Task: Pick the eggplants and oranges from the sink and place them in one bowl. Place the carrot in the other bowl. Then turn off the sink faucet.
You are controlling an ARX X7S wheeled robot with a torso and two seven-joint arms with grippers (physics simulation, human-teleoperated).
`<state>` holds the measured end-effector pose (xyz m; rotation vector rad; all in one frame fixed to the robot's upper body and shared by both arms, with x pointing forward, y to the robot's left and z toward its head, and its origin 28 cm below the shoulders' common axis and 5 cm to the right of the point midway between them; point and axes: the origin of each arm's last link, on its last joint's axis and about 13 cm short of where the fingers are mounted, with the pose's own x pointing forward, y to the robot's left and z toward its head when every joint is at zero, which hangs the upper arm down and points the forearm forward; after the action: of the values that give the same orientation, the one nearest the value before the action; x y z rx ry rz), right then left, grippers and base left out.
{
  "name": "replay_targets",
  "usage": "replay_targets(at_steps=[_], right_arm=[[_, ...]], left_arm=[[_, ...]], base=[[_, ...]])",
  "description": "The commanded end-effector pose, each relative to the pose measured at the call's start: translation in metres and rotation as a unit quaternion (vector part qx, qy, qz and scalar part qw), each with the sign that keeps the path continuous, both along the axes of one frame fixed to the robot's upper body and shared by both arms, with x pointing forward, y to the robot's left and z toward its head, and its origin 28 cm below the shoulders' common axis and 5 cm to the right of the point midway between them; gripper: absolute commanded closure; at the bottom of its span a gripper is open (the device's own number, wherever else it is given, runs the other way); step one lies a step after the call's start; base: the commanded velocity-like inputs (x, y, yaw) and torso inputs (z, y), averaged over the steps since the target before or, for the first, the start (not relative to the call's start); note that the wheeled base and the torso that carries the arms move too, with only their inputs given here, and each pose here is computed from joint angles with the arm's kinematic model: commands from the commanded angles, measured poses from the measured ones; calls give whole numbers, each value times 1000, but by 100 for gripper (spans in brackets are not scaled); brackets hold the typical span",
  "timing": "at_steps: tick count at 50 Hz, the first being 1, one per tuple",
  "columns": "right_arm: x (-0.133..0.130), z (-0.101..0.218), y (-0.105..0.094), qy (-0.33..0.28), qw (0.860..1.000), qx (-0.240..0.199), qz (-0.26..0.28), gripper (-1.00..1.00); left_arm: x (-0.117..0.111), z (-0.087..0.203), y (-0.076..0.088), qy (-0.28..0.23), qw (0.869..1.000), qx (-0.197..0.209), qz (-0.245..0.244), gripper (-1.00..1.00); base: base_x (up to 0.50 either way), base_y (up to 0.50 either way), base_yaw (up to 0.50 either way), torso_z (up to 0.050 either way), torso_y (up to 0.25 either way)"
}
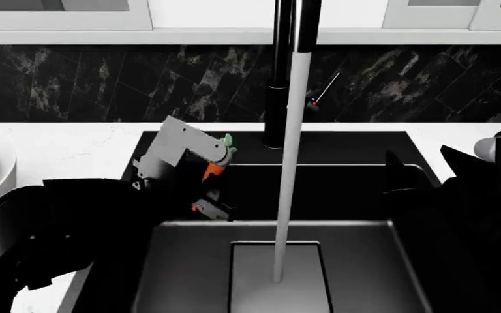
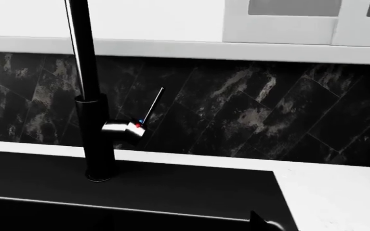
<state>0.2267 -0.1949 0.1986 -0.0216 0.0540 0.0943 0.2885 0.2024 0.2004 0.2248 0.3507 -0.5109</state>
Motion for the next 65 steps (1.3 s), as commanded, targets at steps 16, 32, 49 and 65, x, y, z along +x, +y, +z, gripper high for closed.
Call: replay_targets(at_steps=[16, 32, 49, 65], right_arm=[[-1, -1, 4, 2, 1000, -4, -16, -100], [-1, -2, 2, 5, 1000, 4, -25, -100], [-2, 0, 2, -5, 1000, -3, -25, -100], [-5, -3, 1, -12, 999, -18, -25, -100]], left_arm=[[-29, 33, 11, -96, 989, -89, 69, 100], [-33, 37, 7, -93, 989, -100, 60, 100], [-33, 38, 6, -92, 989, -105, 58, 100], [-33, 37, 7, -89, 988, -107, 59, 100]], base=[[-106, 0, 0, 0, 0], [-437, 0, 0, 0, 0], [-476, -235, 0, 0, 0], [-61, -500, 0, 0, 0]])
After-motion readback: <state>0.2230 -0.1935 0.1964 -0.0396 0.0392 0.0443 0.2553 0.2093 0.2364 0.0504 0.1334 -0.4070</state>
